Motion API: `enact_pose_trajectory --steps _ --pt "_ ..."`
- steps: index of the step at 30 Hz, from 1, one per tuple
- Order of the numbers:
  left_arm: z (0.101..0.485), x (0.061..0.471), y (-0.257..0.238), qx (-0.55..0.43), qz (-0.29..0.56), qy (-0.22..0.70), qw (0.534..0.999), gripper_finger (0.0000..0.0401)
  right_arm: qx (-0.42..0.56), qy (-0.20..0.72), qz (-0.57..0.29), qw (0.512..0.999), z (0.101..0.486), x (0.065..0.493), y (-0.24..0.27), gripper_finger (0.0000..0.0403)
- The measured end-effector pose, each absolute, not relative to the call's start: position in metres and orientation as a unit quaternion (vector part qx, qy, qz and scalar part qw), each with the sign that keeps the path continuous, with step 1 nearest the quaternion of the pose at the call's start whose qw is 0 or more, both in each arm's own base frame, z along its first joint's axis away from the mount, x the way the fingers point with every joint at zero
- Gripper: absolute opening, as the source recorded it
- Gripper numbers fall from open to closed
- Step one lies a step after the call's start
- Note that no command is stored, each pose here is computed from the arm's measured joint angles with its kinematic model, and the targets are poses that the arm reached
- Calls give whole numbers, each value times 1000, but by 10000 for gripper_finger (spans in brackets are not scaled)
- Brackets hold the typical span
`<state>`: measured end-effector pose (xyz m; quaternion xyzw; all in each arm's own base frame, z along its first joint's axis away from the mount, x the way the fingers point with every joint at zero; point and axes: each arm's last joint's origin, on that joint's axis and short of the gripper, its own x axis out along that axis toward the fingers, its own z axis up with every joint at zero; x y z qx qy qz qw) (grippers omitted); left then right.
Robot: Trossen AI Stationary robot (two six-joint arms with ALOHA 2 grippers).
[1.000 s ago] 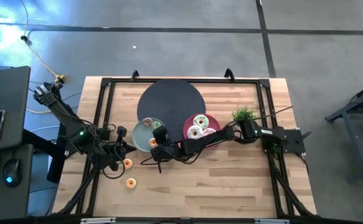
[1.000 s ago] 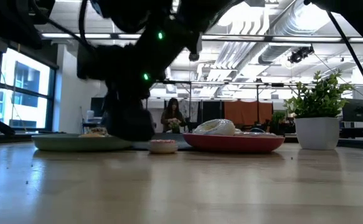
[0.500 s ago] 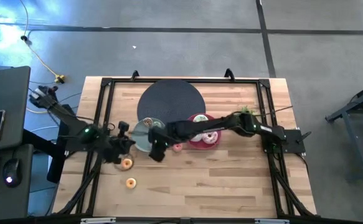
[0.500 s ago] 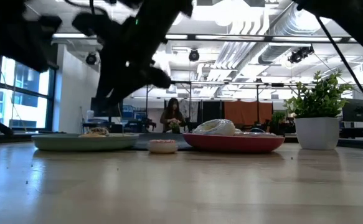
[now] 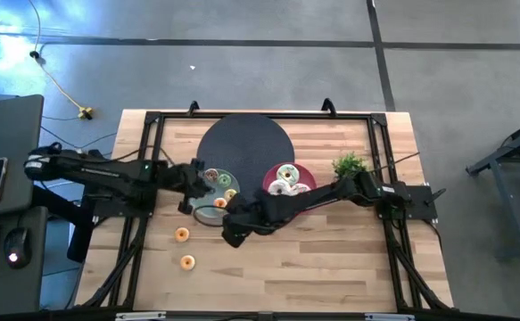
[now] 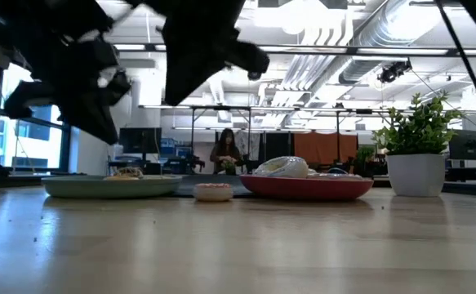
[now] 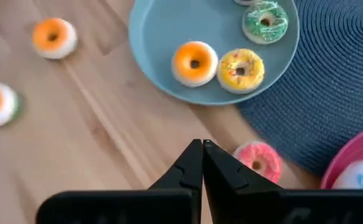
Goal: Pick & Place donuts
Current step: Remove the small red doughnut on the blue plate
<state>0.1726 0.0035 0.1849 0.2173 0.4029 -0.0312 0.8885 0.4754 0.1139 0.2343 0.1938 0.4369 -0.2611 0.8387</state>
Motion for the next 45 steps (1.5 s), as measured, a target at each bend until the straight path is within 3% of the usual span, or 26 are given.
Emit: enact_pose_trajectory --steps 14,21,29,45 --pt "133 215 27 137 -89 460 873 0 235 430 -291 822 224 443 132 1" --pt "134 226 27 140 -109 450 875 0 277 408 -289 821 217 423 125 1" --pt "142 233 26 130 -134 428 884 0 376 379 -211 819 182 425 105 0" --pt "142 232 27 150 -128 456 868 0 384 355 -196 830 173 434 88 0"
